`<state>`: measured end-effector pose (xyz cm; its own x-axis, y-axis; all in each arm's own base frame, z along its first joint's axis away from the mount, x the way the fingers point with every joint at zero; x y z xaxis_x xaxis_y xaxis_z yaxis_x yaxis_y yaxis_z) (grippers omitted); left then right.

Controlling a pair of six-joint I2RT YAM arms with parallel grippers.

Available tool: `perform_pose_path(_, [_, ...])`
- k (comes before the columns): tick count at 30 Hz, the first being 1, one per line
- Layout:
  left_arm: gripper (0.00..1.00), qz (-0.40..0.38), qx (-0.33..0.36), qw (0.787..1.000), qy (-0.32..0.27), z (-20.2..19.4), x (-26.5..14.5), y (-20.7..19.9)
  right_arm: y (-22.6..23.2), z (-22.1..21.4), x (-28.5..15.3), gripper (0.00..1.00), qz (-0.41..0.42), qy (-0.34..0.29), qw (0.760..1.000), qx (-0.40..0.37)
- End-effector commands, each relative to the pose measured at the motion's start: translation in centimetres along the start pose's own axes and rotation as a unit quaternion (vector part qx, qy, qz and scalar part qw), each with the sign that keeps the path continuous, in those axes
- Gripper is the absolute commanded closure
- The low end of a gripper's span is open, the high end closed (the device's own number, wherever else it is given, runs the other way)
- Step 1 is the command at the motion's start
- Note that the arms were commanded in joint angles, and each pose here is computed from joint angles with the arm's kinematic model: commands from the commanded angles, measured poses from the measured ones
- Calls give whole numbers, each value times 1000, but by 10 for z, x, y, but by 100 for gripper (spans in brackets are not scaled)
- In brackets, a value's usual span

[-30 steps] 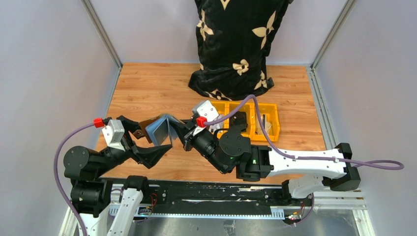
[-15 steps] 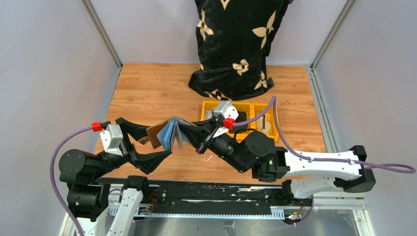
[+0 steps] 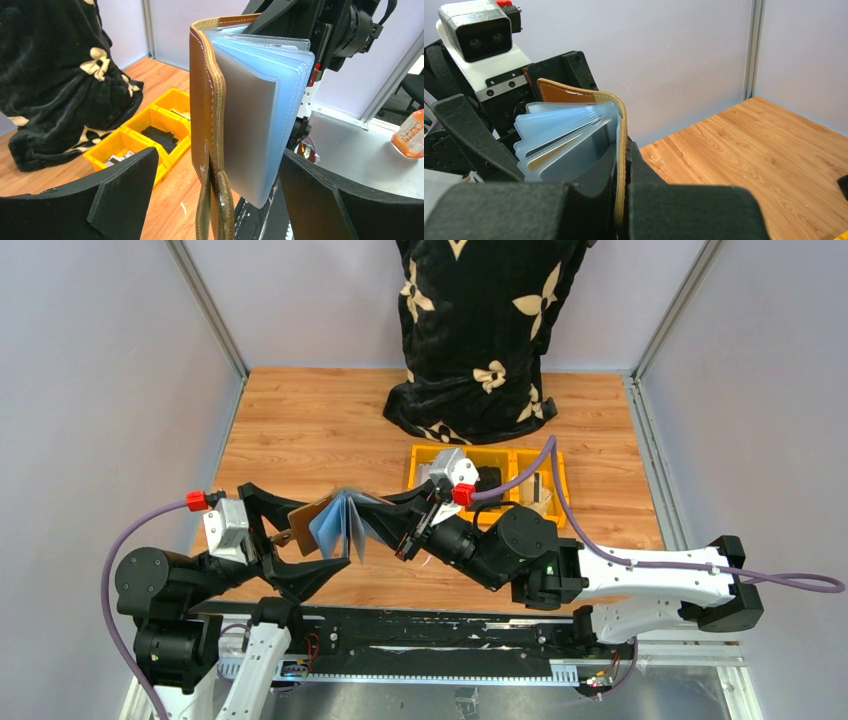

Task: Take the credit cards out of the card holder
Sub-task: Remove the credit card from the card holder.

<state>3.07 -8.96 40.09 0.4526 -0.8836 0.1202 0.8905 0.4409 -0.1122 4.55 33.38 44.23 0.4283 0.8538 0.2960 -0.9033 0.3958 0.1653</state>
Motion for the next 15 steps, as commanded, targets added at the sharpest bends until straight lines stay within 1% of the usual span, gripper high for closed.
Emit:
perform_pose_path(1, [4, -12, 5, 1000, -3, 7, 1, -3, 4, 12, -1, 100, 21, -17, 999, 18])
perform_pose_path(8, [3, -32, -11, 999, 6, 5, 2, -5, 4, 11, -2, 100, 22, -14, 1000, 13])
perform_pose_path(15, [3, -36, -27, 999, -10, 11, 4, -6, 3, 11, -4, 100, 23, -12, 1000, 11])
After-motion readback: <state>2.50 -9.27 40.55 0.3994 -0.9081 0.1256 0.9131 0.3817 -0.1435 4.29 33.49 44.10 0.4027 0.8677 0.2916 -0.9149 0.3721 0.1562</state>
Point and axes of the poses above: each gripper's point midway between its finger pads, its own x axis out along the fingers, its own y axis along the line the jaws close on, z = x × y, the point moved 8 cm from there along -x, back along the fingers, and after that the axes turned 2 degrees about -x, right-handed, at the moved point
